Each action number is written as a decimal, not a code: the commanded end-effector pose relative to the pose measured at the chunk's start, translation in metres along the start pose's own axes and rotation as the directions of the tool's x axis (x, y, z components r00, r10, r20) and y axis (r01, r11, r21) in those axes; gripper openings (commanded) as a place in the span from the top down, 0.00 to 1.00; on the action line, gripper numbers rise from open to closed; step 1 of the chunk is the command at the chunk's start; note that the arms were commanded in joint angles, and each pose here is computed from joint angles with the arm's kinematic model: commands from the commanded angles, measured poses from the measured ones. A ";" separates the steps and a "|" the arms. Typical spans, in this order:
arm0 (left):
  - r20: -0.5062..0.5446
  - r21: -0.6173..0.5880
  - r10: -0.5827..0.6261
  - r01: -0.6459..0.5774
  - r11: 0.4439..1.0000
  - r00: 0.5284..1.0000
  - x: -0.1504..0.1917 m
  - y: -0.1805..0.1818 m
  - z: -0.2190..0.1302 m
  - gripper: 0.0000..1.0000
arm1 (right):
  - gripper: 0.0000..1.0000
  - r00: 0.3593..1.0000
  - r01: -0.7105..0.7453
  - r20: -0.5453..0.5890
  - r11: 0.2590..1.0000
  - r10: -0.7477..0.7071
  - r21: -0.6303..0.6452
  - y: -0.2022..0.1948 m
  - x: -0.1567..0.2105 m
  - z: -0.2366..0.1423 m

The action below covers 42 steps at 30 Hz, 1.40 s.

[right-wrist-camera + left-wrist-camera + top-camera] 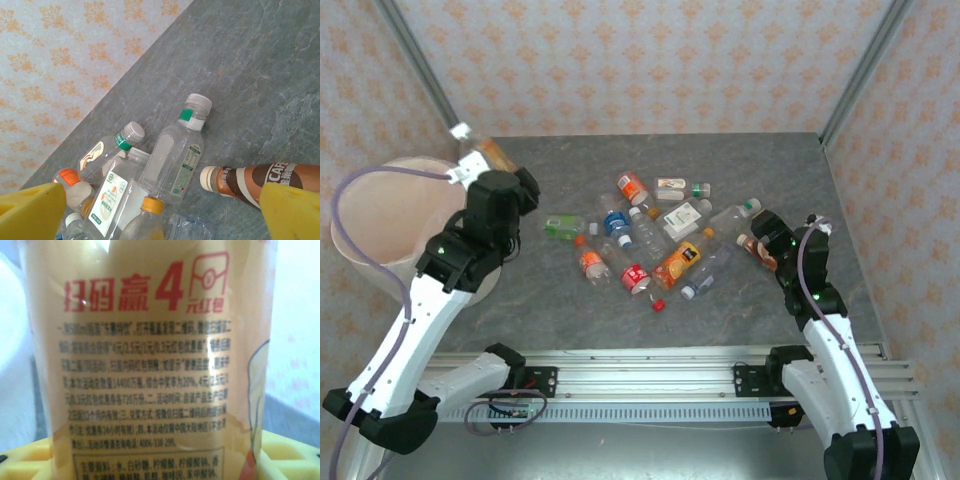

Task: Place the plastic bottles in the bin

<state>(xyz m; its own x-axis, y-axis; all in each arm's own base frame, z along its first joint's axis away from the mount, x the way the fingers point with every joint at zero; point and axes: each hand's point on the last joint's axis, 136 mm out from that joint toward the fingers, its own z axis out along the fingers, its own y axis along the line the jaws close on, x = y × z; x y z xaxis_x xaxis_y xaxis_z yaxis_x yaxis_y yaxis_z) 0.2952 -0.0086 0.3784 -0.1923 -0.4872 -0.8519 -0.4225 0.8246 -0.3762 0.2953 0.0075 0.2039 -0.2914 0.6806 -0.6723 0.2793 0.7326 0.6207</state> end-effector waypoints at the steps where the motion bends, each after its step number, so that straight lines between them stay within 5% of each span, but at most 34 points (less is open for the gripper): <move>1: 0.204 -0.152 -0.020 0.051 0.987 0.979 -0.072 0.036 -0.023 0.41 | 0.01 0.997 0.063 0.051 0.998 -0.063 -0.003 0.007 -0.015 -0.010; 6: 0.245 -0.311 0.081 -0.001 0.950 0.966 -0.111 0.071 -0.045 0.39 | 0.01 0.996 0.086 0.037 0.996 -0.086 0.007 -0.001 -0.007 -0.011; 10: 0.096 -0.397 0.100 -0.054 0.916 0.990 -0.107 0.097 -0.026 0.40 | 0.01 0.996 0.085 0.037 0.996 -0.086 0.012 -0.003 -0.006 -0.010; 19: -0.151 -0.391 -0.220 0.146 0.908 0.964 -0.073 0.171 0.036 0.42 | 0.01 0.992 0.119 0.030 0.992 -0.121 0.048 -0.009 -0.006 -0.012; 25: -0.379 -0.315 -0.257 0.138 0.939 0.889 -0.026 0.169 0.065 0.45 | 0.01 0.992 0.123 0.023 0.989 -0.126 0.080 -0.017 -0.003 -0.011; 42: -0.576 -0.178 -0.279 0.215 0.960 0.768 0.047 0.132 0.105 0.38 | 0.01 0.994 0.111 0.005 0.990 -0.112 0.087 -0.022 0.004 -0.009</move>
<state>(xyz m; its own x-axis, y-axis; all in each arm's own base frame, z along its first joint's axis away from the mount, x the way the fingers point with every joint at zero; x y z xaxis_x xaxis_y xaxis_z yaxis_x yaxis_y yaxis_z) 0.3071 0.1279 0.2513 -0.5116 -0.7798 -0.3609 -0.6562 0.6257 -0.4218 0.2840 -0.0019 0.1997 -0.3096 0.5970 -0.7401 0.2972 0.8001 0.5210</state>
